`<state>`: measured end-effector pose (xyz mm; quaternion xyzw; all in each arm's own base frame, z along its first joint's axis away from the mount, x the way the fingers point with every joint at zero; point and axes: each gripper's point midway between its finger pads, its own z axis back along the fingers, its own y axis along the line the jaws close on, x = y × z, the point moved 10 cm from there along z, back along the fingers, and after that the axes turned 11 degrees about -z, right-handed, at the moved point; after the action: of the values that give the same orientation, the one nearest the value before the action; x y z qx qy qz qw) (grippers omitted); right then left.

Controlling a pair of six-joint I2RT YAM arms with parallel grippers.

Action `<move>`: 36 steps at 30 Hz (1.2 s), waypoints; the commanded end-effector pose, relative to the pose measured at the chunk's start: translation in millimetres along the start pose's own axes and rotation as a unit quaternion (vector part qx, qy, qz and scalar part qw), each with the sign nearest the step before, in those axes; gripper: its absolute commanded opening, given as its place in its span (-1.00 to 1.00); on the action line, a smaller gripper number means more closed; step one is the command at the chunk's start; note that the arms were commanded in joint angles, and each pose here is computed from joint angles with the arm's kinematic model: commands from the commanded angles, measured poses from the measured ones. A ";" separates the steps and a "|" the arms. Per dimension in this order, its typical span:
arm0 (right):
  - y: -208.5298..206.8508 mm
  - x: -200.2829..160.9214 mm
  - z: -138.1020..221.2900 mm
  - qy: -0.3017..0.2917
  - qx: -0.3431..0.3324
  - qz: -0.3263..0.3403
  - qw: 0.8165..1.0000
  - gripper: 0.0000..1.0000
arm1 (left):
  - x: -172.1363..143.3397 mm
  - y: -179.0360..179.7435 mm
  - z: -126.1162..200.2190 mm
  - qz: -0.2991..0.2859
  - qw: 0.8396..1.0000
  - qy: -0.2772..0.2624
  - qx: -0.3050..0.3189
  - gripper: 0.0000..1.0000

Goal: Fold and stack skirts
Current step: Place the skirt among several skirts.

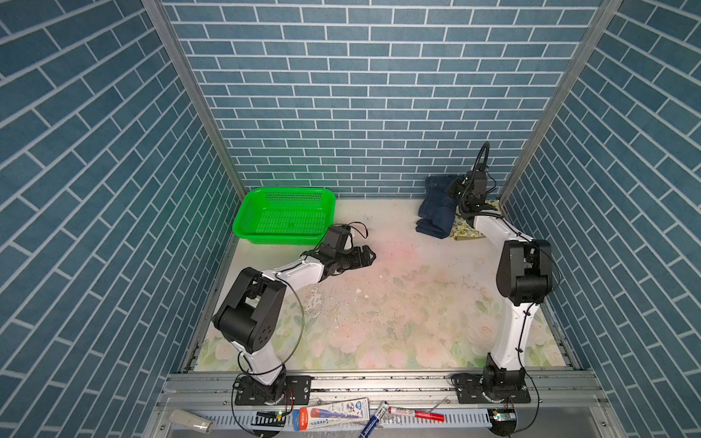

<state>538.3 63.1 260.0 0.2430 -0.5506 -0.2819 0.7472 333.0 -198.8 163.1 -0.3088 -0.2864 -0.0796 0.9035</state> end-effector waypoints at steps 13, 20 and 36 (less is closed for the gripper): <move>-12.1 99.8 3.4 -0.261 0.058 -0.159 0.950 -1.00 | 6.7 -4.4 4.3 -0.006 1.000 -0.011 -0.004 0.80; -54.8 98.4 13.8 -0.287 0.015 -0.182 0.940 -1.00 | 6.9 -6.0 6.3 -0.010 1.000 -0.009 0.000 0.77; -178.0 51.9 48.9 -0.156 -0.212 -0.243 0.934 0.42 | -1.3 -10.3 1.6 -0.013 1.000 -0.001 0.008 0.77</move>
<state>482.5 -103.7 152.9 0.1521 -0.5339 -0.5853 0.5910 328.9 -205.6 163.2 -0.3063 -0.2841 -0.0865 0.9044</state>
